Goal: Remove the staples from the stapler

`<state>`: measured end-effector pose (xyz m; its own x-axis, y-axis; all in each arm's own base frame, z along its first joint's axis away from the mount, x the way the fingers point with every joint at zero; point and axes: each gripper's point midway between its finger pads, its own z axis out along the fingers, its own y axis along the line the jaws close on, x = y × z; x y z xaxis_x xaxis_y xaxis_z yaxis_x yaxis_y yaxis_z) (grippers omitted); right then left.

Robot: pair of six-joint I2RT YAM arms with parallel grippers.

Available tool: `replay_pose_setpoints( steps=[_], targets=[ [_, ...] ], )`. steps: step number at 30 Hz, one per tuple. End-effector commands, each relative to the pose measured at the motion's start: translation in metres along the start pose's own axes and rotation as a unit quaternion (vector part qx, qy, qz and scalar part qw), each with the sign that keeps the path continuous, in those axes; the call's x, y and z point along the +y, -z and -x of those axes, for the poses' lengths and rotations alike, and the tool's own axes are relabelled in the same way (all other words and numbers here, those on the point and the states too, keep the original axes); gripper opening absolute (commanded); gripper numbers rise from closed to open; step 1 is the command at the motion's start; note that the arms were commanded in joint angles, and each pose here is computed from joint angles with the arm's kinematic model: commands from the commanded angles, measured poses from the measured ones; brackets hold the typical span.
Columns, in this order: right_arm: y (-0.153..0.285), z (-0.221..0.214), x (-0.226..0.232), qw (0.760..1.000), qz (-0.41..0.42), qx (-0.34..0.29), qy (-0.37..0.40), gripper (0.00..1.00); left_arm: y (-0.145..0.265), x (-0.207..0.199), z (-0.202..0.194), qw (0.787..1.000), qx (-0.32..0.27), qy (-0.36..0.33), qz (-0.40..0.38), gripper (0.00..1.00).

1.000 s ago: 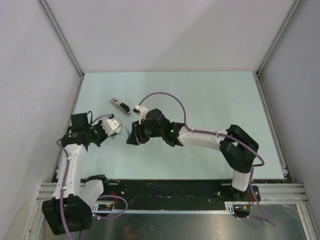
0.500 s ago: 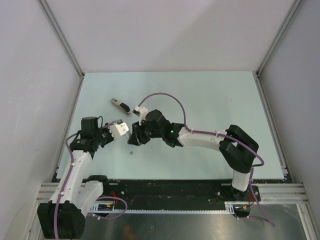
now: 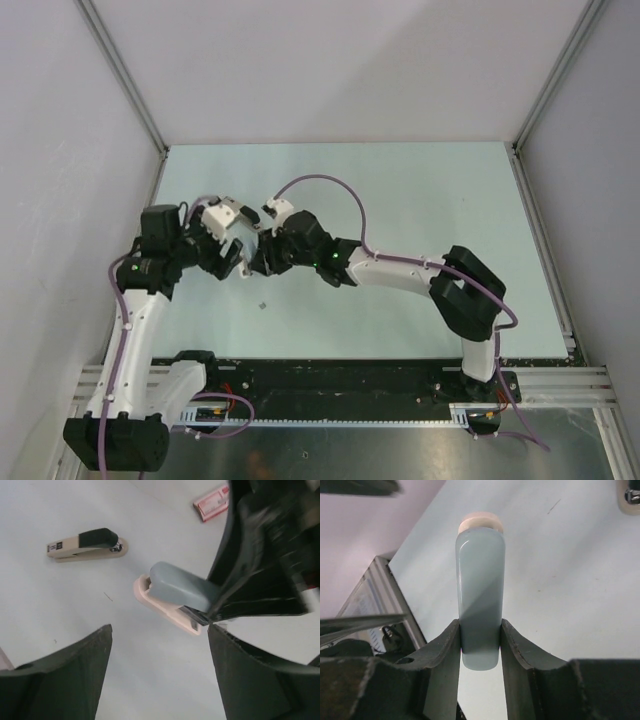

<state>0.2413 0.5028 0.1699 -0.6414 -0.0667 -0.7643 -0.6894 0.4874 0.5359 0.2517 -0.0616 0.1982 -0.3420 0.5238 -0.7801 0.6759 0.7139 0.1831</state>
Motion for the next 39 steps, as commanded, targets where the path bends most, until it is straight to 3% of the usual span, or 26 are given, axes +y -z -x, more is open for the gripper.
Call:
replay_pose_setpoints(
  steps=[1,3,5,7,13,20,22,28,32,35,39],
  targets=[
    [-0.017,0.015,-0.009,0.999,-0.041,-0.001,0.033,0.0,0.03,0.004,0.045,0.993,-0.049,0.111,0.011,0.84],
    [-0.025,0.008,-0.014,0.997,-0.062,0.021,0.046,0.0,0.045,0.016,0.058,0.987,-0.067,0.141,0.03,0.85],
    [-0.033,0.002,-0.016,0.994,-0.079,0.038,0.062,0.0,0.058,0.03,0.068,0.98,-0.08,0.174,0.056,0.95],
    [-0.044,-0.007,-0.019,0.991,-0.093,0.061,0.077,0.0,0.069,0.046,0.07,0.971,-0.083,0.21,0.085,0.99],
    [-0.077,-0.023,-0.032,0.977,-0.141,0.118,0.105,0.0,0.079,0.078,0.053,0.944,-0.092,0.299,0.105,0.99],
    [-0.105,-0.045,-0.051,0.963,-0.187,0.155,0.116,0.03,0.069,0.083,0.025,0.934,-0.076,0.335,0.097,1.0],
    [-0.11,-0.048,-0.053,0.962,-0.193,0.155,0.116,0.1,0.067,0.081,0.022,0.934,-0.073,0.337,0.095,0.99],
    [-0.114,-0.046,-0.042,0.969,-0.168,0.144,0.112,0.49,0.06,0.08,0.013,0.932,-0.062,0.346,0.088,0.99],
    [-0.106,-0.024,-0.027,0.976,-0.145,0.117,0.116,0.69,0.056,0.082,0.003,0.931,-0.049,0.349,0.091,1.0],
    [-0.097,-0.001,-0.016,0.981,-0.125,0.091,0.115,0.75,0.053,0.083,-0.003,0.931,-0.04,0.35,0.093,1.0],
    [-0.08,0.038,-0.016,0.986,-0.117,0.05,0.11,0.74,0.051,0.085,-0.008,0.931,-0.033,0.349,0.097,0.99]
  ],
)
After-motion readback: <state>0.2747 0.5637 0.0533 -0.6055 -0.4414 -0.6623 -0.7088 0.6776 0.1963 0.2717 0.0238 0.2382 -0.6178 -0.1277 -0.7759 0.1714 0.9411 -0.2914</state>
